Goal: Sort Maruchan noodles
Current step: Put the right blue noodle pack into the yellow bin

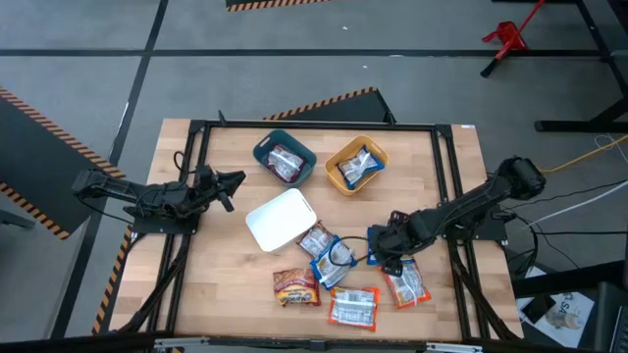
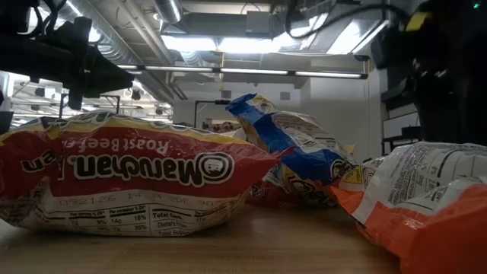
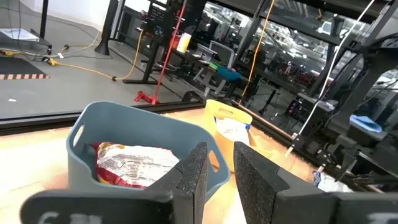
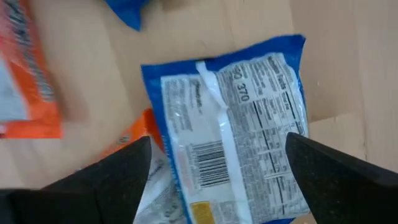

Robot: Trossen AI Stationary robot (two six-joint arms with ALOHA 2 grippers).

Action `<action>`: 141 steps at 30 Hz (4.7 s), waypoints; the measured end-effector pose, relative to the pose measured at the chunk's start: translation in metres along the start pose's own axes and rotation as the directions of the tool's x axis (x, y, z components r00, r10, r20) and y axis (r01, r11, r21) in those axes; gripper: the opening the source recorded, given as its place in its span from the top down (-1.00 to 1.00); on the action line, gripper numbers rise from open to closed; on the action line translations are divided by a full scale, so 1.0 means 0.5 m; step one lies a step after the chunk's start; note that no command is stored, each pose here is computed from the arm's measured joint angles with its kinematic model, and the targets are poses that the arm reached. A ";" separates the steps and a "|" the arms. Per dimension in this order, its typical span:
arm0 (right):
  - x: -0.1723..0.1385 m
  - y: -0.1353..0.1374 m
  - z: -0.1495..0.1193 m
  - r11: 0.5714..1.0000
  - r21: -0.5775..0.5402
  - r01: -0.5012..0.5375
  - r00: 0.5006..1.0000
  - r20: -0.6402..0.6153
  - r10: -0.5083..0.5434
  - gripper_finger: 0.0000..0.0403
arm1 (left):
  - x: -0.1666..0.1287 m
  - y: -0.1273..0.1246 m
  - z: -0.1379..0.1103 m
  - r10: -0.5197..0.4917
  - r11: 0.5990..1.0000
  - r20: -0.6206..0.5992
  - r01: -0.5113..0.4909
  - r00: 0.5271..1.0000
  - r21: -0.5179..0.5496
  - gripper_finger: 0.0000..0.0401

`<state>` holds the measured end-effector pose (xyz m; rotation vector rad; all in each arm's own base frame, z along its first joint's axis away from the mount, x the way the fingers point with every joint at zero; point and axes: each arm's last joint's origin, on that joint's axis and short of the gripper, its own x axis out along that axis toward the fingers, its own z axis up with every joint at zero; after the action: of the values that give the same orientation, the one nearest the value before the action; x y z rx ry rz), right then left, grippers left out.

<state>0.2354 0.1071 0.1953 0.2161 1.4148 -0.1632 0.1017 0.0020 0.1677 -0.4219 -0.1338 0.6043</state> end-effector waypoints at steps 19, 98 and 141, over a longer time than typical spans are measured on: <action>0.077 0.008 0.006 0.992 -0.043 0.118 0.985 -0.122 -0.123 -0.02 | 0.000 0.001 0.000 0.011 1.000 0.002 -0.011 1.000 0.003 0.63; 0.058 -0.007 0.049 0.939 0.343 0.041 0.997 -0.078 -0.015 0.93 | 0.000 0.000 0.000 0.009 1.000 0.004 -0.009 1.000 -0.006 0.63; -0.006 0.069 -0.039 0.870 0.492 -0.023 0.799 0.532 -0.280 -0.47 | 0.000 0.001 0.000 0.010 1.000 0.002 -0.010 1.000 0.003 0.63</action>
<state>0.2246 0.1453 0.1974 0.4333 0.7345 -0.6515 0.1016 0.0022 0.1674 -0.4195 -0.1325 0.6152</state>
